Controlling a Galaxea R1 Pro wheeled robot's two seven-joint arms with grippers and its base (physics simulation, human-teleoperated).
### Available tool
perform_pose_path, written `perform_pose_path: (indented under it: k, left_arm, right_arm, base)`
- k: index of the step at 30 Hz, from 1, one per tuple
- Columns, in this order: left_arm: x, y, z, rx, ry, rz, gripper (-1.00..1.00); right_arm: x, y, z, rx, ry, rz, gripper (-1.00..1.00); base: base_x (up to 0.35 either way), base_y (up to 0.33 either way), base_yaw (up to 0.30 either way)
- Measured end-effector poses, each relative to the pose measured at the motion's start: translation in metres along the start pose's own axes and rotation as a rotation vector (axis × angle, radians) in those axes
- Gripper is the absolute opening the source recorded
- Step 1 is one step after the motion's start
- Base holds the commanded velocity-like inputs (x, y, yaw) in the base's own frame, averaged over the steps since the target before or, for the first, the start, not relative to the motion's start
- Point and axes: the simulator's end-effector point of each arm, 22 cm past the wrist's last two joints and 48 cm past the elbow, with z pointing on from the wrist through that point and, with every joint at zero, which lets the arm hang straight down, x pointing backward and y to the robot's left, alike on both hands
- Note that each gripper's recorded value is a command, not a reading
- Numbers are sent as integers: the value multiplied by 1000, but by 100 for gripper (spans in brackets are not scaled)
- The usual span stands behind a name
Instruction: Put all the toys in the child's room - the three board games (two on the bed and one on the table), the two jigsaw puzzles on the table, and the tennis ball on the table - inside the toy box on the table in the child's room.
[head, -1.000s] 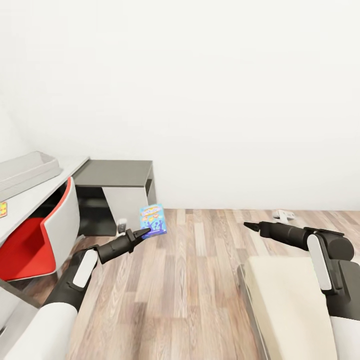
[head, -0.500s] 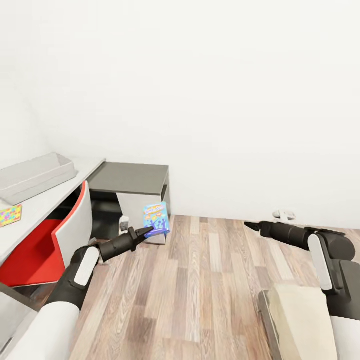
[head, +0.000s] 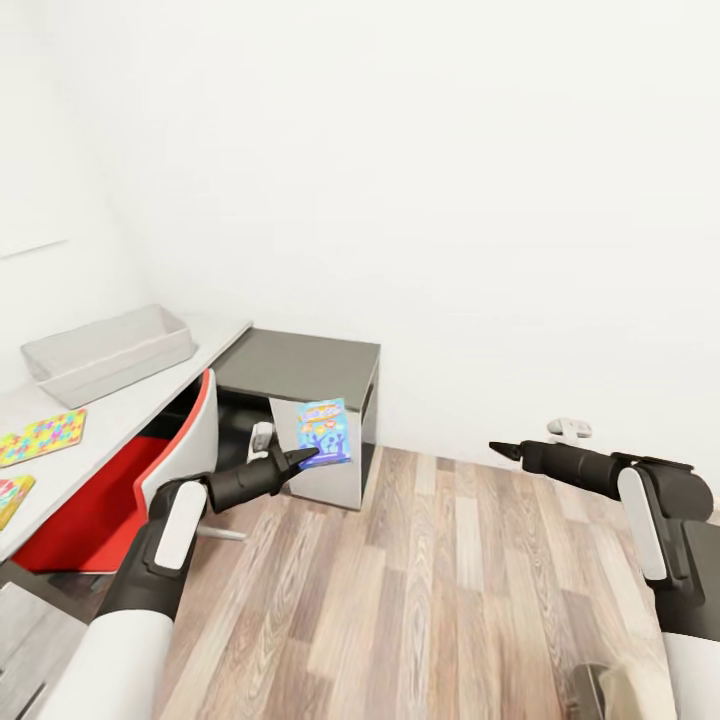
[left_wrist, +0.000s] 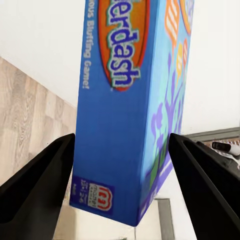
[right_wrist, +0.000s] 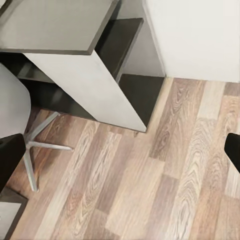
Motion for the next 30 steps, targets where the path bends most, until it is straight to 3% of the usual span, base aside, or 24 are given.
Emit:
perform_pose_path:
  k: [16, 25, 30]
  left_arm:
    - [-4, -18, -4, 80, -8, -52, -100]
    - [-2, -23, -1, 93, -5, -56, -100]
    - [9, -28, 7, 94, 27, -41, -100]
  right_arm:
    - [-1, -1, -1, 2, -4, 1, 100]
    - [-1, -1, -1, 1, -3, 1, 100]
    - [-1, -1, -1, 1, -3, 1, 100]
  base:
    - [338, 0, 274]
    - [340, 0, 292]
    - [340, 0, 182]
